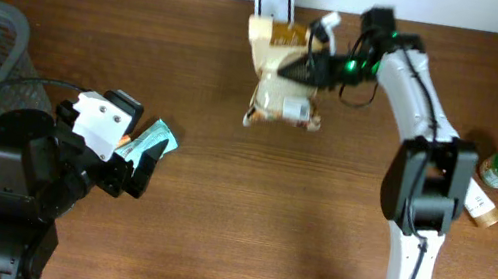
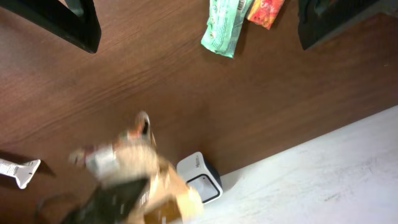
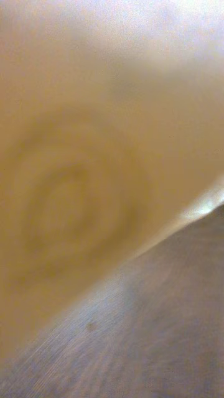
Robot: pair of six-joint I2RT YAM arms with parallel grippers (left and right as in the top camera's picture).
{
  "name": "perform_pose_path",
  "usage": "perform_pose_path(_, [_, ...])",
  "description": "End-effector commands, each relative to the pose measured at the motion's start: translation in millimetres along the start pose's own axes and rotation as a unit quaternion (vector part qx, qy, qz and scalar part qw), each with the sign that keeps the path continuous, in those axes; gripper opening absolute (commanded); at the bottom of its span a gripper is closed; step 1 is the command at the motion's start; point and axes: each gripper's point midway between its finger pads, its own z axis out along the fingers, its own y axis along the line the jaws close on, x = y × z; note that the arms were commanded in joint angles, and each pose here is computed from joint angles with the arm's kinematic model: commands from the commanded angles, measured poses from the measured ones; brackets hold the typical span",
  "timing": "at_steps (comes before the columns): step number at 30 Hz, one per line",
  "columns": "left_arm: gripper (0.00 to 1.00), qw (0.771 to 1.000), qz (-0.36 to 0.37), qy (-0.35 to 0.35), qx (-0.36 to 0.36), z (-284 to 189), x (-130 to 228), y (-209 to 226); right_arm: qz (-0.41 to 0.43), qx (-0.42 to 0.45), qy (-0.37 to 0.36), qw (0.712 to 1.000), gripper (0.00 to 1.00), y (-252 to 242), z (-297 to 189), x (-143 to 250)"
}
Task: Scan the item barcode
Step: 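Hold the beige pouch up in front of the scanner, right gripper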
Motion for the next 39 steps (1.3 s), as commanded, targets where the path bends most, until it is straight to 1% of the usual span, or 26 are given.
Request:
perform_pose_path(1, [0.99, 1.0, -0.007, -0.006, 0.006, -1.7, -2.1, -2.0, 0.086, 0.012, -0.052, 0.995, 0.04, 88.4, -34.6, -38.7])
perform_pose_path(4, [0.99, 1.0, -0.007, -0.005, 0.006, -1.6, -1.7, -2.0, 0.106, -0.002, -0.085, 0.991, 0.04, 139.4, -53.9, -61.3])
perform_pose_path(5, [0.99, 1.0, -0.007, -0.004, 0.006, -1.6, -1.4, -2.1, 0.108, -0.011, -0.099, 0.989, 0.04, 162.9, -62.1, -68.7])
perform_pose_path(8, [0.99, 1.0, -0.009, 0.001, 0.008, -1.6, 1.2, -2.9, 0.063, -0.03, -0.122, 0.99, 0.04, 215.4, -74.1, -77.2])
perform_pose_path(12, [0.99, 1.0, -0.013, 0.013, 0.012, -1.7, 7.2, -4.7, 0.06, -0.036, -0.12, 0.99, 0.04, 220.9, -75.3, -76.0])
perform_pose_path(23, [0.99, 1.0, -0.014, 0.016, 0.013, -1.9, 8.7, -5.4, 0.059, -0.037, -0.12, 0.99, 0.04, 221.0, -76.1, -76.1])
perform_pose_path(24, [0.99, 1.0, -0.014, 0.016, 0.013, -1.9, 8.7, -5.4, 0.05, -0.037, -0.119, 0.991, 0.04, 221.6, -75.9, -75.7])
perform_pose_path(25, [0.99, 1.0, -0.014, 0.016, 0.013, -1.8, 8.8, -5.3, -0.035, -0.033, -0.116, 0.992, 0.04, 224.1, -73.2, -73.2])
perform_pose_path(26, [0.99, 1.0, -0.014, 0.017, 0.013, -1.9, 8.9, -5.4, -0.139, -0.012, -0.113, 0.984, 0.04, 219.7, -70.2, -69.0])
perform_pose_path(27, [0.99, 1.0, -0.015, 0.017, 0.013, -1.8, 9.1, -5.5, -0.194, 0.017, -0.109, 0.975, 0.04, 210.0, -67.2, -66.1])
perform_pose_path(28, [0.99, 1.0, -0.015, 0.017, 0.013, -1.8, 9.1, -5.3, -0.23, 0.049, -0.105, 0.966, 0.04, 199.6, -64.7, -64.5])
perform_pose_path(29, [0.99, 1.0, -0.014, 0.017, 0.013, -1.8, 9.1, -5.3, -0.298, 0.104, -0.101, 0.943, 0.04, 187.5, -57.7, -67.8])
perform_pose_path(32, [0.99, 1.0, -0.014, 0.017, 0.012, -1.8, 8.9, -5.2, -0.414, 0.187, -0.074, 0.888, 0.04, 174.1, -35.1, -72.9])
perform_pose_path(33, [0.99, 1.0, -0.014, 0.017, 0.012, -1.8, 8.9, -5.2, -0.455, 0.255, -0.073, 0.85, 0.04, 164.3, -24.9, -86.7])
perform_pose_path(35, [0.99, 1.0, -0.014, 0.017, 0.012, -1.8, 9.0, -5.2, -0.458, 0.39, -0.112, 0.791, 0.04, 145.7, -24.6, -122.8])
perform_pose_path(37, [0.99, 1.0, -0.014, 0.017, 0.012, -1.8, 8.9, -5.2, -0.432, 0.495, -0.173, 0.734, 0.04, 133.0, -23.2, -154.1])
perform_pose_path(38, [0.99, 1.0, -0.014, 0.017, 0.012, -1.8, 9.0, -5.2, -0.415, 0.53, -0.202, 0.711, 0.04, 126.7, -21.0, -164.9])
perform_pose_path(39, [0.99, 1.0, -0.014, 0.017, 0.012, -1.8, 9.0, -5.2, -0.41, 0.552, -0.217, 0.693, 0.04, 122.0, -18.6, -171.0])
